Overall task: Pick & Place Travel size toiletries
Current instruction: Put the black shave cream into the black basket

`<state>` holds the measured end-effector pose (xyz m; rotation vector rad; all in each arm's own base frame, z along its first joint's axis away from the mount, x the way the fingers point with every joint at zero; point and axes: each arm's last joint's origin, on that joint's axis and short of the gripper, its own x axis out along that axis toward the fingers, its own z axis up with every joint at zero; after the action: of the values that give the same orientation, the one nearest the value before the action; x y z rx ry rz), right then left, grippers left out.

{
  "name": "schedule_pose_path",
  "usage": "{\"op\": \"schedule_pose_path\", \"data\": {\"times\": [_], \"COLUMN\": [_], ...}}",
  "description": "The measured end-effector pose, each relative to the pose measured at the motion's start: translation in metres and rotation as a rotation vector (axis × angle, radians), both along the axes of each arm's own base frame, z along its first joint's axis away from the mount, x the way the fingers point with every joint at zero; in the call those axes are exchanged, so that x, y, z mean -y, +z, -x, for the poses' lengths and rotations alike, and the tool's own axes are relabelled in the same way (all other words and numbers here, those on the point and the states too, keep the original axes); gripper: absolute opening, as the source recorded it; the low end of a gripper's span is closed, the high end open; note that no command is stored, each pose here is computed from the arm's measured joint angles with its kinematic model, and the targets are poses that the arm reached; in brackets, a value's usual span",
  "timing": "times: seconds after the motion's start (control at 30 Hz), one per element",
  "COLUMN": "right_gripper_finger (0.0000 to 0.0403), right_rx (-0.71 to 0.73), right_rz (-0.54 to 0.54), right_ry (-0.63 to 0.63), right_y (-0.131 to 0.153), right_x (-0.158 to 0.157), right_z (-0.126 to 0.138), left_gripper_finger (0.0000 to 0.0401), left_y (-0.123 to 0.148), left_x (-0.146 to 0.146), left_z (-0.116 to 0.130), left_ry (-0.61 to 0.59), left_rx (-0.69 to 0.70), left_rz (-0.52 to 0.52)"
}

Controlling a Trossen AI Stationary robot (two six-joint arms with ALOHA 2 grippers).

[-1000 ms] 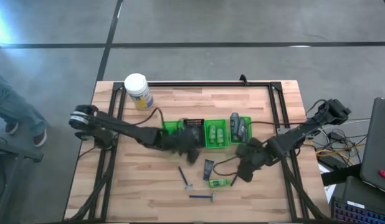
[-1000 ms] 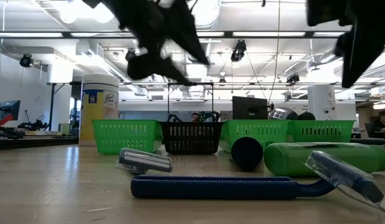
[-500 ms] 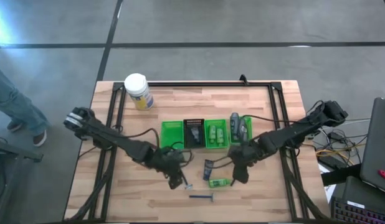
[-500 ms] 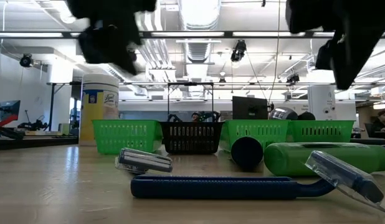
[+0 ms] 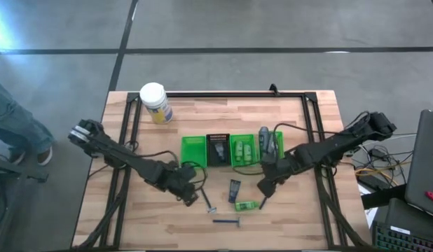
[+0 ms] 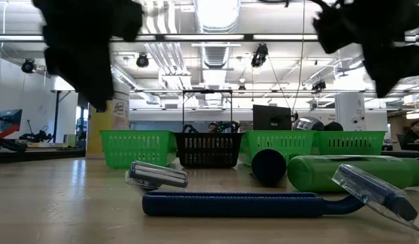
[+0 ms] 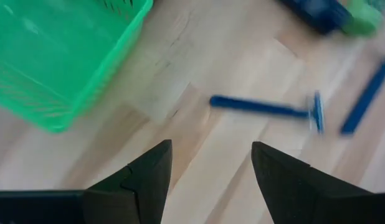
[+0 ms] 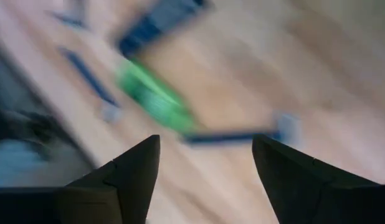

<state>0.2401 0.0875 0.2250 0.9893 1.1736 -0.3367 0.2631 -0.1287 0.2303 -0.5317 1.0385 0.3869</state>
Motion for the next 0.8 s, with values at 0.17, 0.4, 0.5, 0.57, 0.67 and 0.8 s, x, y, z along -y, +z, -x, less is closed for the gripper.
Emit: {"op": "schedule_pose_path", "data": {"times": [0.17,0.4,0.5,0.57,0.67,0.8], "right_gripper_finger": [0.0278,0.0300,0.0306,0.0310,0.0313,0.0308], "right_rx": [0.165,-0.042,-0.090,-0.122,-0.185,-0.296], "right_rz": [-0.156,-0.124,-0.107,-0.086,-0.047,0.024], "right_ry": [-0.170,-0.387,-0.463,-0.498,-0.516,-0.521], "right_y": [-0.016,-0.046,-0.042,-0.039,-0.036,-0.040], "right_x": [-0.015,-0.028,-0.034,-0.038,-0.043,-0.050], "right_z": [-0.046,-0.089,-0.106,-0.118,-0.135,-0.148], "left_gripper_finger": [0.0225,0.0225,0.0225,0.0225,0.0225,0.0225], "left_y": [0.027,0.028,0.027,0.028,0.028,0.025], "left_x": [0.001,-0.031,-0.042,-0.048,-0.055,-0.061], "left_z": [0.041,0.099,0.117,0.126,0.135,0.144], "left_ry": [-0.168,-0.219,-0.249,-0.263,-0.288,-0.292], "left_rx": [0.086,0.207,0.266,0.321,0.376,0.402], "left_rz": [-0.121,-0.099,-0.061,-0.048,-0.055,-0.059]}}
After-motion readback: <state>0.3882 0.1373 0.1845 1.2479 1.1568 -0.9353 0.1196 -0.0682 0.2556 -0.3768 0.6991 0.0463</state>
